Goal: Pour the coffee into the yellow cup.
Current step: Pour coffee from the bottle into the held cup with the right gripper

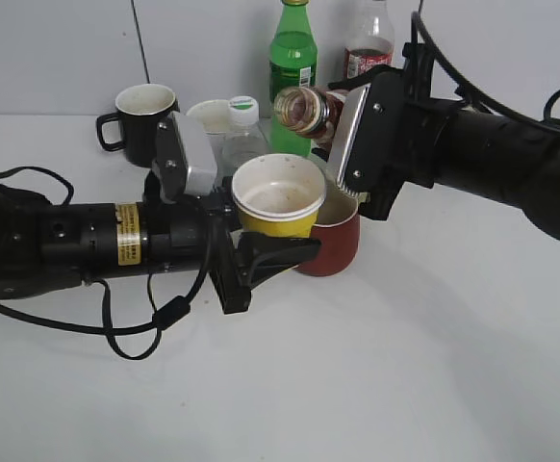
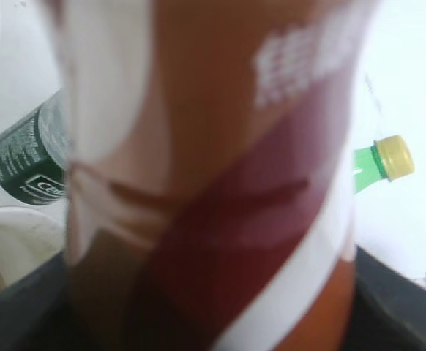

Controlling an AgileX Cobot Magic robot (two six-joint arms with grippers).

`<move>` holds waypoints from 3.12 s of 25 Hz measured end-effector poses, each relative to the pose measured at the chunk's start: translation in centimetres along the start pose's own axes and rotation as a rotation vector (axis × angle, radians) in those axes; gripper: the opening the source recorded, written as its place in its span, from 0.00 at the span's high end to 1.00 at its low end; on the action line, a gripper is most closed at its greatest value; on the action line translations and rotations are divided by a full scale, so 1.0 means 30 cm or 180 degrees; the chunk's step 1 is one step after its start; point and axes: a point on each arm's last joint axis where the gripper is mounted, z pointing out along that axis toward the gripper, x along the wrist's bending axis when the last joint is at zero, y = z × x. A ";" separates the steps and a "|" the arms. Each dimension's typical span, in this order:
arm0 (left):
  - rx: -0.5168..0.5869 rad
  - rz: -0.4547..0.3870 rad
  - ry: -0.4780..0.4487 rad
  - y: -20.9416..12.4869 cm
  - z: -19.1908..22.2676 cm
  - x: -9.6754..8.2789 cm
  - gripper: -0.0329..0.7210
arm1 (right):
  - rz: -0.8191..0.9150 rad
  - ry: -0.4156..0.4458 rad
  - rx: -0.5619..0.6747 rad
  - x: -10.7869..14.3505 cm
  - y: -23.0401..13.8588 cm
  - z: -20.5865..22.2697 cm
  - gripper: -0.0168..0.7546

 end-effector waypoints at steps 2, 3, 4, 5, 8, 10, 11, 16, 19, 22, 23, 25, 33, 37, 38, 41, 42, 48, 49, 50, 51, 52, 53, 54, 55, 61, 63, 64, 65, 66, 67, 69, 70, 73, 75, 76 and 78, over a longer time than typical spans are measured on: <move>-0.0005 0.0008 0.0012 0.004 0.002 0.003 0.39 | -0.0045 -0.0019 -0.0020 -0.002 0.002 0.000 0.33; -0.0003 0.0011 0.0020 0.005 0.003 0.005 0.39 | -0.0077 -0.0031 -0.0032 -0.003 0.003 0.000 0.33; 0.0005 0.0013 0.0026 0.005 0.003 0.006 0.39 | -0.0115 -0.0046 -0.0047 -0.004 0.005 0.000 0.33; 0.0005 0.0011 0.0026 0.005 0.003 0.006 0.39 | -0.0161 -0.0062 -0.0062 -0.006 0.006 0.000 0.33; 0.0020 0.0013 0.0033 0.004 0.003 0.007 0.39 | -0.0348 -0.0078 -0.0074 -0.008 0.008 0.000 0.33; 0.0027 0.0016 0.0031 0.003 0.003 0.006 0.39 | -0.0436 -0.0090 -0.0082 -0.009 0.009 0.000 0.33; 0.0027 0.0016 0.0031 0.003 0.003 0.006 0.39 | -0.0484 -0.0091 -0.0082 -0.009 0.009 0.000 0.33; 0.0036 0.0018 0.0030 0.003 0.003 0.006 0.39 | -0.0666 -0.0100 -0.0085 -0.009 0.009 0.000 0.33; 0.0038 0.0018 0.0031 0.002 0.003 0.006 0.39 | -0.0778 -0.0110 -0.0091 -0.010 0.010 0.000 0.33; 0.0039 0.0019 0.0028 0.002 0.003 0.006 0.39 | -0.0829 -0.0115 -0.0090 -0.010 0.010 0.000 0.33; 0.0043 0.0015 0.0027 0.001 0.002 0.005 0.39 | -0.0862 -0.0115 -0.0090 -0.010 0.010 0.000 0.33; 0.0055 0.0003 0.0024 -0.003 0.000 0.002 0.39 | -0.0949 -0.0116 -0.0088 -0.010 0.010 0.000 0.33; 0.0073 -0.0010 0.0013 -0.009 -0.003 -0.003 0.39 | -0.1217 -0.0123 -0.0085 -0.010 0.010 0.000 0.33; 0.0073 -0.0010 0.0013 -0.009 -0.003 -0.003 0.39 | -0.1298 -0.0140 -0.0095 -0.012 0.012 0.000 0.33; 0.0073 -0.0010 0.0013 -0.009 -0.003 -0.003 0.39 | -0.1335 -0.0142 -0.0093 -0.012 0.012 0.000 0.33; 0.0080 0.0007 -0.0016 -0.010 -0.003 -0.006 0.39 | -0.1359 -0.0162 -0.0086 -0.014 0.011 0.000 0.33; 0.0089 0.0022 -0.0039 -0.011 -0.003 -0.008 0.39 | -0.1371 -0.0165 -0.0082 -0.014 0.011 0.000 0.33; 0.0118 0.0069 -0.0113 -0.014 -0.003 -0.015 0.39 | -0.1458 -0.0181 -0.0071 -0.016 0.011 0.000 0.33; 0.0119 0.0071 -0.0115 -0.014 -0.003 -0.015 0.39 | -0.1462 -0.0182 -0.0069 -0.016 0.011 0.000 0.33; 0.0119 0.0071 -0.0115 -0.014 -0.003 -0.015 0.39 | -0.1472 -0.0182 -0.0069 -0.016 0.011 0.000 0.33; 0.0121 0.0074 -0.0121 -0.014 -0.003 -0.016 0.39 | -0.1475 -0.0182 -0.0069 -0.016 0.011 0.000 0.33; 0.0122 0.0080 -0.0131 -0.014 -0.003 -0.017 0.39 | -0.1478 -0.0182 -0.0069 -0.016 0.011 0.000 0.33; 0.0125 0.0085 -0.0140 -0.014 -0.003 -0.017 0.39 | -0.1482 -0.0182 -0.0069 -0.016 0.011 0.000 0.33; 0.0134 0.0099 -0.0162 -0.015 -0.004 -0.020 0.39 | -0.1483 -0.0183 -0.0067 -0.016 0.010 0.000 0.33; 0.0142 0.0112 -0.0182 -0.016 -0.004 -0.021 0.39 | -0.1491 -0.0184 -0.0066 -0.016 0.010 0.000 0.33; 0.0152 0.0126 -0.0207 -0.017 -0.004 -0.024 0.39 | -0.1565 -0.0189 -0.0057 -0.017 0.010 0.000 0.33; 0.0154 0.0129 -0.0213 -0.017 -0.004 -0.024 0.39 | -0.1571 -0.0191 -0.0054 -0.017 0.010 0.000 0.33; 0.0156 0.0138 -0.0229 -0.017 -0.004 -0.026 0.39 | -0.1574 -0.0191 -0.0054 -0.017 0.010 0.000 0.33; 0.0150 0.0141 -0.0238 -0.017 -0.004 -0.027 0.39 | -0.1578 -0.0191 -0.0054 -0.017 0.010 0.000 0.33; 0.0136 0.0138 -0.0245 -0.016 -0.004 -0.028 0.39 | -0.1581 -0.0191 -0.0054 -0.017 0.010 0.000 0.33; 0.0127 0.0137 -0.0253 -0.016 -0.005 -0.029 0.39 | -0.1581 -0.0191 -0.0054 -0.017 0.010 0.000 0.33; 0.0121 0.0137 -0.0265 -0.016 -0.005 -0.031 0.39 | -0.1587 -0.0191 -0.0053 -0.017 0.010 0.000 0.33; 0.0121 0.0137 -0.0265 -0.016 -0.005 -0.031 0.39 | -0.1590 -0.0191 -0.0053 -0.017 0.010 0.000 0.33; 0.0118 0.0137 -0.0267 -0.015 -0.005 -0.032 0.39 | -0.1596 -0.0191 -0.0053 -0.017 0.010 0.000 0.33; 0.0115 0.0137 -0.0268 -0.015 -0.005 -0.032 0.39 | -0.1597 -0.0191 -0.0053 -0.017 0.010 0.000 0.33; 0.0116 0.0137 -0.0267 -0.015 -0.005 -0.032 0.39 | -0.1597 -0.0191 -0.0053 -0.017 0.010 0.000 0.33; 0.0116 0.0137 -0.0267 -0.015 -0.005 -0.032 0.39 | -0.1604 -0.0191 -0.0053 -0.017 0.010 0.000 0.33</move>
